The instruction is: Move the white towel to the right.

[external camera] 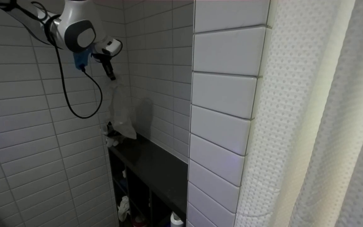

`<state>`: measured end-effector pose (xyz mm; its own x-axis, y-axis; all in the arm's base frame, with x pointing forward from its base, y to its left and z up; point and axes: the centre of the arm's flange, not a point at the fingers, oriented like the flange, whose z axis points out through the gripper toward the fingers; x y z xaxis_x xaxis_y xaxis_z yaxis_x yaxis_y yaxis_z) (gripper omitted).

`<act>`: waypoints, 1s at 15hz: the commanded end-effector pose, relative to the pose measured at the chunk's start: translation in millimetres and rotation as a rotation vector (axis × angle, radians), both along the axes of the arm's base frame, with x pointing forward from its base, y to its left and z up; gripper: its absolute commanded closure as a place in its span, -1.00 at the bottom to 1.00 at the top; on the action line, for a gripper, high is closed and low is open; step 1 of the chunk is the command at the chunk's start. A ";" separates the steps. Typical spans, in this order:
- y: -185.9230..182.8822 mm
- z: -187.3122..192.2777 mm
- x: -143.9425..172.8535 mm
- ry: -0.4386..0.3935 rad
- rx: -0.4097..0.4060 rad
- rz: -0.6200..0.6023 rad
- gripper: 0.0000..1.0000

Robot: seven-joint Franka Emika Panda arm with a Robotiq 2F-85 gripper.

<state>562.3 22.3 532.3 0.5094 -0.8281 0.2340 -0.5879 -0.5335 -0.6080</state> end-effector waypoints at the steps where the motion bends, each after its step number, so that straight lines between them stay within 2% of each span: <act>1: -43.0 6.3 -5.8 -0.024 0.050 -0.053 0.96; 7: -99.6 1.5 -13.4 -0.039 0.129 -0.150 0.96; 15: -156.0 -17.9 -35.7 -0.056 0.216 -0.289 0.96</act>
